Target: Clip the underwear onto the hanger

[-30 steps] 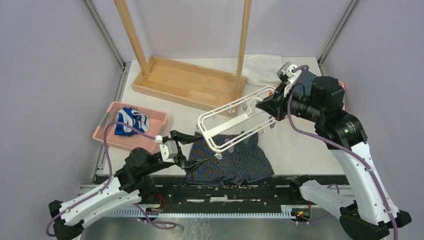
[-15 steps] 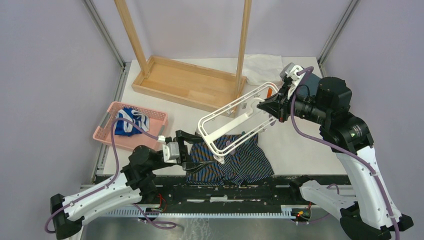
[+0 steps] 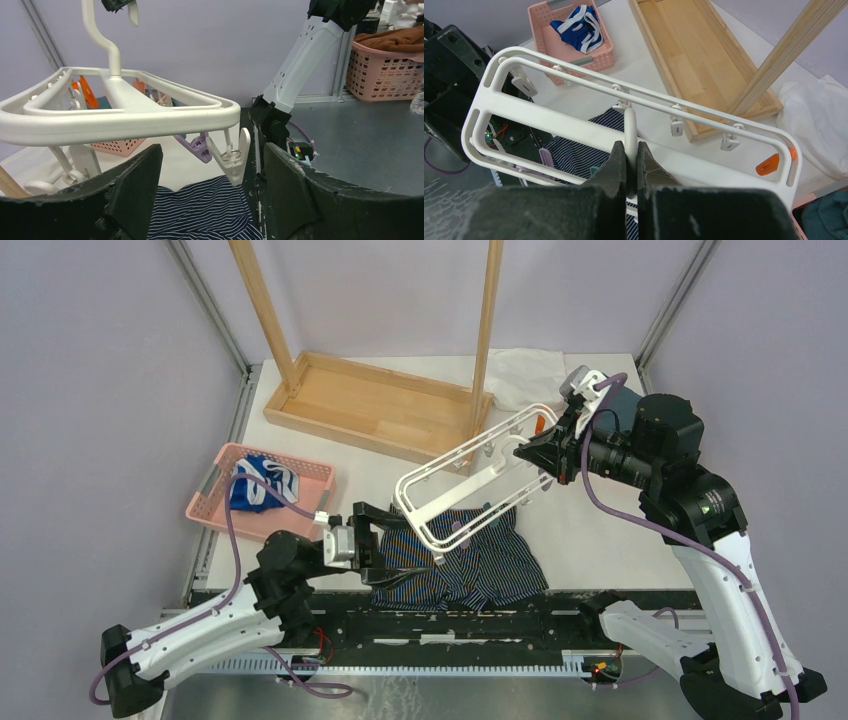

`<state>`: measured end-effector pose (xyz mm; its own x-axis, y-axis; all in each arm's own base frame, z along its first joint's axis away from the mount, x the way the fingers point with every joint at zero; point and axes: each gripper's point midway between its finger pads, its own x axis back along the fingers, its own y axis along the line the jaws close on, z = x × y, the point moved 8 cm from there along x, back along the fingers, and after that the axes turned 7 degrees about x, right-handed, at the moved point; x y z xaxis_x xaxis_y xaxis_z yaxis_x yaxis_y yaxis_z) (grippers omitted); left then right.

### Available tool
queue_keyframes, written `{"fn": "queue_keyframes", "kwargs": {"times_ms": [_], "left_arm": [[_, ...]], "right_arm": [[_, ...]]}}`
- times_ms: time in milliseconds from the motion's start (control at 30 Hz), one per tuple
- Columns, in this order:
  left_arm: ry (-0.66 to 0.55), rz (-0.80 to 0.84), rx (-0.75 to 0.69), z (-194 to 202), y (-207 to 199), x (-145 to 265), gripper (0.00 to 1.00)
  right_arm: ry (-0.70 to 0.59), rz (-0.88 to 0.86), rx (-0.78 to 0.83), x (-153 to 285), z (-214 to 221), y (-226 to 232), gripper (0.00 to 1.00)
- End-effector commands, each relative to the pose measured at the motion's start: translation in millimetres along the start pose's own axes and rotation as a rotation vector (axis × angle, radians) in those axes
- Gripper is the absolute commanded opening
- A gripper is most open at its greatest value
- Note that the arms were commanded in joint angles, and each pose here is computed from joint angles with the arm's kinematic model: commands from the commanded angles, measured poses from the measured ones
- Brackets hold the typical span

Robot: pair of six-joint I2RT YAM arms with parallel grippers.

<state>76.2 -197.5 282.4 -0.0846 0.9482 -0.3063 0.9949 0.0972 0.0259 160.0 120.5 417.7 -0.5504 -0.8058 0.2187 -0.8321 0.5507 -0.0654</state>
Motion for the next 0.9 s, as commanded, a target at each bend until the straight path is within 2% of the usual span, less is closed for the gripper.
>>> {"fn": "queue_keyframes", "kwargs": {"times_ms": [0, 500, 867], "left_arm": [[-0.048, 0.044, 0.011, -14.0, -3.7, -7.3, 0.80], [-0.047, 0.021, 0.040, -11.2, -0.2, -11.7, 0.75], [-0.032, 0.033, 0.063, -7.7, 0.6, -16.4, 0.74]], "right_arm": [[-0.161, 0.016, 0.097, 6.3, -35.0, -1.8, 0.00], [-0.156, 0.020, 0.087, 4.0, -32.4, -3.1, 0.00], [-0.153, 0.016, 0.087, 4.7, -31.6, -2.1, 0.00]]}}
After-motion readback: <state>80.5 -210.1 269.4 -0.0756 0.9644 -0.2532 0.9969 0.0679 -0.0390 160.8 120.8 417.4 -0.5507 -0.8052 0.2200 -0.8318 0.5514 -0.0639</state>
